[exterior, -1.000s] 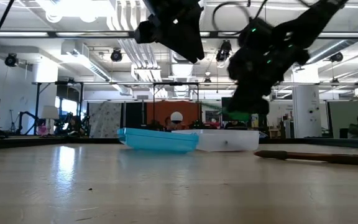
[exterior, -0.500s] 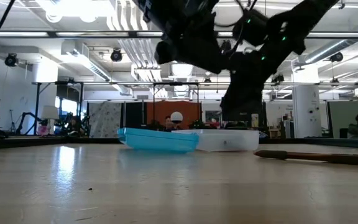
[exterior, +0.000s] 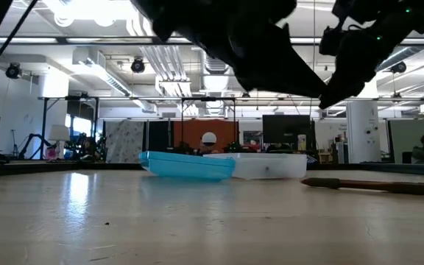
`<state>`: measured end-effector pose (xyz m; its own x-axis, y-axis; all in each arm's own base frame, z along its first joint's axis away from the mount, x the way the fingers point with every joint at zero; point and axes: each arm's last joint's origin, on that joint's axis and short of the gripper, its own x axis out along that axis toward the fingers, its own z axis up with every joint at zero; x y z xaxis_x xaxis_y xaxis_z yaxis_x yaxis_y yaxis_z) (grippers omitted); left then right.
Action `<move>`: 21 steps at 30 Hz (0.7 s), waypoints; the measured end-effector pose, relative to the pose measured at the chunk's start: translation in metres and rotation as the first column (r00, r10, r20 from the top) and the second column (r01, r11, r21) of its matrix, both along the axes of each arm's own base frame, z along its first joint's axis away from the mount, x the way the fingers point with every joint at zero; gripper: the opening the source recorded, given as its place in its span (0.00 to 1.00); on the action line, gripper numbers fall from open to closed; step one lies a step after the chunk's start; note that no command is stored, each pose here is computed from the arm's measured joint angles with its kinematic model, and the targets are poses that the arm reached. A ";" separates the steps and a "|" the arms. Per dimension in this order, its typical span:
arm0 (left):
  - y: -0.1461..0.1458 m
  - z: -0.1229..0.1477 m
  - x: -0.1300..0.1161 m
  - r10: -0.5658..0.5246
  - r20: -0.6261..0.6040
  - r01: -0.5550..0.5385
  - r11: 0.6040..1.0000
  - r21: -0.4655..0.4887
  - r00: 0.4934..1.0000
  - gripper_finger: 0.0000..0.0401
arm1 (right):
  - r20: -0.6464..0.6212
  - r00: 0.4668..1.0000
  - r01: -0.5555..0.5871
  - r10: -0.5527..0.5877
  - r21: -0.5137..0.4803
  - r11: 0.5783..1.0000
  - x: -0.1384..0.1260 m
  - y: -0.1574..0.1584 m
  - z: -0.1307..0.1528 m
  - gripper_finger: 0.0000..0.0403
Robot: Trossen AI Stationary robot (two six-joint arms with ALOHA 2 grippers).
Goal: Pick & place school supplies into a supply box
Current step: Put the brown pen into the blue supply box
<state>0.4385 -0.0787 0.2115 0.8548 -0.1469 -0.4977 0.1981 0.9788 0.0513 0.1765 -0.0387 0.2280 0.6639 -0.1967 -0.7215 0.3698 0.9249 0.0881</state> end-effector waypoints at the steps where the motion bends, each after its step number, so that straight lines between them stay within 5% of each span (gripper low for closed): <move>1: -0.001 -0.004 0.004 -0.026 -0.004 0.026 1.000 0.006 1.000 0.17 | 0.014 1.000 0.014 -0.014 0.008 1.000 -0.003 0.001 0.001 0.56; 11: -0.002 -0.042 0.053 -0.118 -0.082 0.122 0.991 0.050 0.990 0.17 | -0.004 0.996 0.084 -0.084 0.073 0.994 -0.018 0.006 0.000 0.56; 21: 0.002 -0.053 0.067 -0.102 -0.216 0.139 0.977 0.161 0.971 0.17 | -0.040 0.996 0.082 -0.078 0.099 0.992 -0.020 0.011 -0.002 0.56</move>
<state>0.5060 -0.0771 0.1580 0.7130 -0.1385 -0.6874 0.3381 0.9267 0.1640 0.1567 -0.0276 0.2256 0.6225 -0.1737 -0.7631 0.4469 0.8794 0.1644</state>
